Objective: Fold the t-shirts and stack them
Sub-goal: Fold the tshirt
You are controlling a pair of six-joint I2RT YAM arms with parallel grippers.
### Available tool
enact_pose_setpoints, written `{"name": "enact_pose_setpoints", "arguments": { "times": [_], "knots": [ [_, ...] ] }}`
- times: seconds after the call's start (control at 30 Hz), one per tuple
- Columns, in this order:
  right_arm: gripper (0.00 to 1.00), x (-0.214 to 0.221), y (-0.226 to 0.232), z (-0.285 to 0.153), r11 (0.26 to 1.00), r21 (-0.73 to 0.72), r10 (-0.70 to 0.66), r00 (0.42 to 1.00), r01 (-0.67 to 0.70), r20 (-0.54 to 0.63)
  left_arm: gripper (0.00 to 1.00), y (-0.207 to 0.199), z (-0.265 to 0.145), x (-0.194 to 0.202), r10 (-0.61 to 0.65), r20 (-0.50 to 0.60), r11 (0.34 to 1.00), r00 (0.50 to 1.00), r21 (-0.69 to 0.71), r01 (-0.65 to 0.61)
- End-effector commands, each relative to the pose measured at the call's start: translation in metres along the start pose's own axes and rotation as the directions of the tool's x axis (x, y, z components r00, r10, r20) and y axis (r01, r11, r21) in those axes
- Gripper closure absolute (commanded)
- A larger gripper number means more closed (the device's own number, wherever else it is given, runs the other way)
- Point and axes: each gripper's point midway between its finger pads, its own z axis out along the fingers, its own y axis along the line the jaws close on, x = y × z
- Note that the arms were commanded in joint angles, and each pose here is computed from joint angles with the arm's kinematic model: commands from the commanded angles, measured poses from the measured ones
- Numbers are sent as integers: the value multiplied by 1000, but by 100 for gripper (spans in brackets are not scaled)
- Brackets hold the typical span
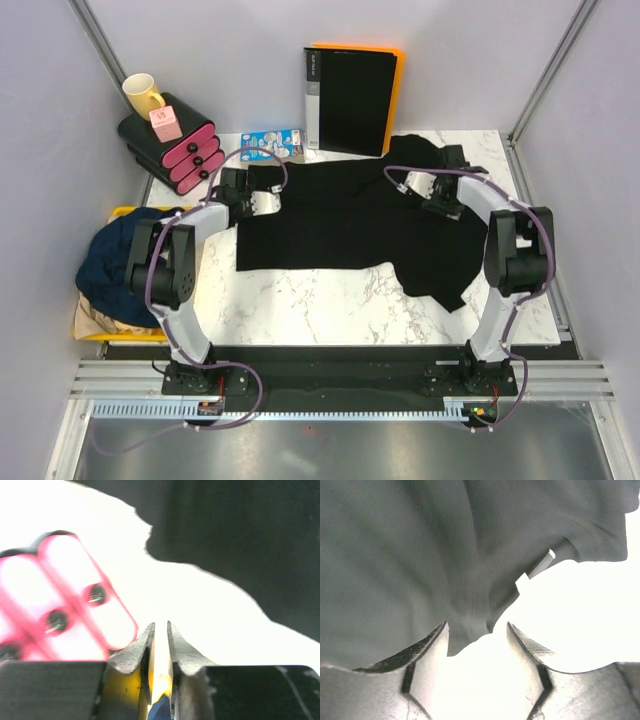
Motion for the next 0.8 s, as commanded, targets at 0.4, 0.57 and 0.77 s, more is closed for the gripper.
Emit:
{"name": "enact_pose_setpoints", "arguments": {
  "times": [0.4,0.57,0.77],
  "knots": [
    [40,71,174,-105,806,-419,-404,906,419,128,84,-113,-100,-21,197,365,953,910,147,-266],
    [39,57,193,-114,772,-498,-359,917,396,173,87,-135,-100,-18,235,388,926,891,191,-327],
    [38,42,215,-134,721,-557,-358,910,413,211,87,-141,-107,-21,265,423,907,866,196,-373]
  ]
}}
